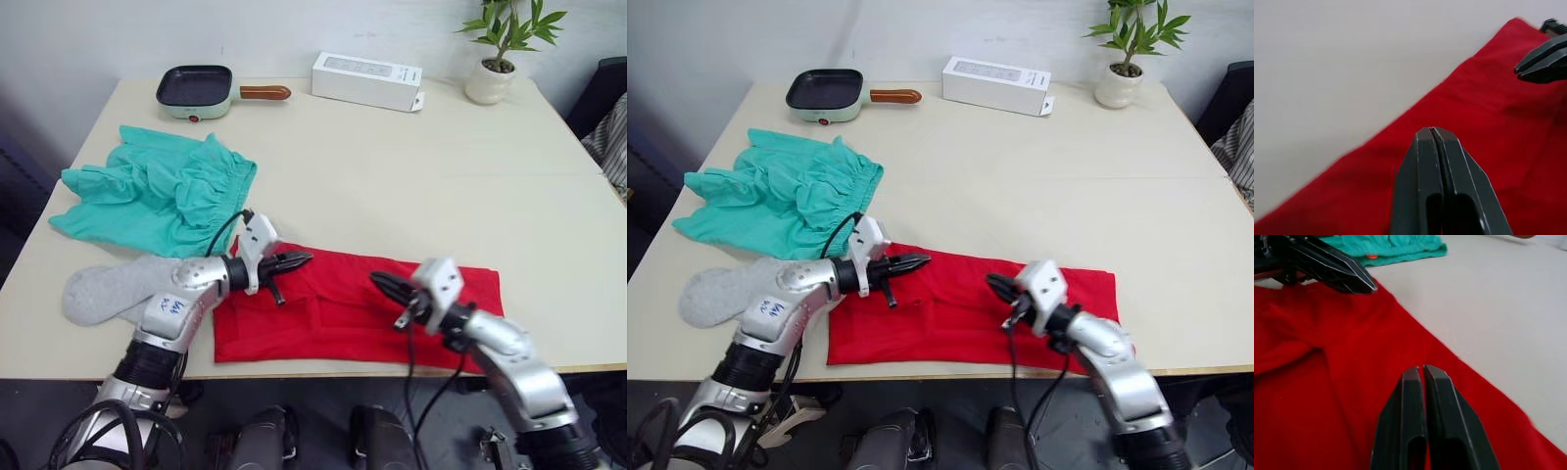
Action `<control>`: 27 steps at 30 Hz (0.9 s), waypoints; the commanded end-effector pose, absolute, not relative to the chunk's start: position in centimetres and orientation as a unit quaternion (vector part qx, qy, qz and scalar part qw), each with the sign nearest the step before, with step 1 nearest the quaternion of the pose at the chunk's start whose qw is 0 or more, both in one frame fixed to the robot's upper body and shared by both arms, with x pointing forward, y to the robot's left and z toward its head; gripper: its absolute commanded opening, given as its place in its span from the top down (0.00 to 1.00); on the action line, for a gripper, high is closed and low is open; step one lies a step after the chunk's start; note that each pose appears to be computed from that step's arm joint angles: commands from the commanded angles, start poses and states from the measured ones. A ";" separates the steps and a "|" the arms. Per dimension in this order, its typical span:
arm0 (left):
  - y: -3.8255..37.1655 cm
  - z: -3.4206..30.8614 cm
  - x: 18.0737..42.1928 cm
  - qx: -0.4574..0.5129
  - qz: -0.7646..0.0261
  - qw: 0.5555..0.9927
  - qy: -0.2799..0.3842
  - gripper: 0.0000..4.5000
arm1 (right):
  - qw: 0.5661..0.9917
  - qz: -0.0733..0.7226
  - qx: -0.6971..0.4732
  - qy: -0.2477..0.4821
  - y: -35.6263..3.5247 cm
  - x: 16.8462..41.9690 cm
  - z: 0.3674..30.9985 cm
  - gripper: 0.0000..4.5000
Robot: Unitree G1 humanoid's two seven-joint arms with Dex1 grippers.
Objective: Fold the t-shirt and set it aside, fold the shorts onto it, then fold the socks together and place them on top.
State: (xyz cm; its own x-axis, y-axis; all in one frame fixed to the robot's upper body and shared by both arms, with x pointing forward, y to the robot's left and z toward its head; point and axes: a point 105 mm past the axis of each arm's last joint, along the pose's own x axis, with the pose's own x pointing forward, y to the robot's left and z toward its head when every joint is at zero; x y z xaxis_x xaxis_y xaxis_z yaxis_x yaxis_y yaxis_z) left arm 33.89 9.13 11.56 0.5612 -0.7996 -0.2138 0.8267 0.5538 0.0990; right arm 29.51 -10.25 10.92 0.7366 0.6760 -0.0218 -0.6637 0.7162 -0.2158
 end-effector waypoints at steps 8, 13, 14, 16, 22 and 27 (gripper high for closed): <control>13.3 9.4 34.3 0.132 -0.314 0.935 0.096 1.00 | 0.973 0.167 -0.160 0.007 -19.4 30.7 6.8 0.99; 15.1 9.7 34.4 0.136 -0.294 0.942 0.087 1.00 | 0.988 0.042 -0.146 0.031 -27.4 30.0 6.4 0.99; 15.2 9.9 34.6 0.135 -0.294 0.943 0.079 1.00 | 0.991 0.015 -0.132 0.030 -28.8 29.9 6.6 0.99; 15.2 10.4 34.7 0.128 -0.300 0.943 0.064 1.00 | 0.994 -0.015 -0.108 0.026 -30.5 29.7 6.9 0.99; 13.3 15.4 34.1 0.083 -0.388 0.917 -0.044 1.00 | 0.995 0.075 -0.035 -0.055 -28.7 30.1 11.3 0.99; 10.6 15.5 31.5 0.130 -0.509 0.850 -0.033 1.00 | 0.969 0.223 -0.062 -0.088 -20.8 30.8 14.4 0.99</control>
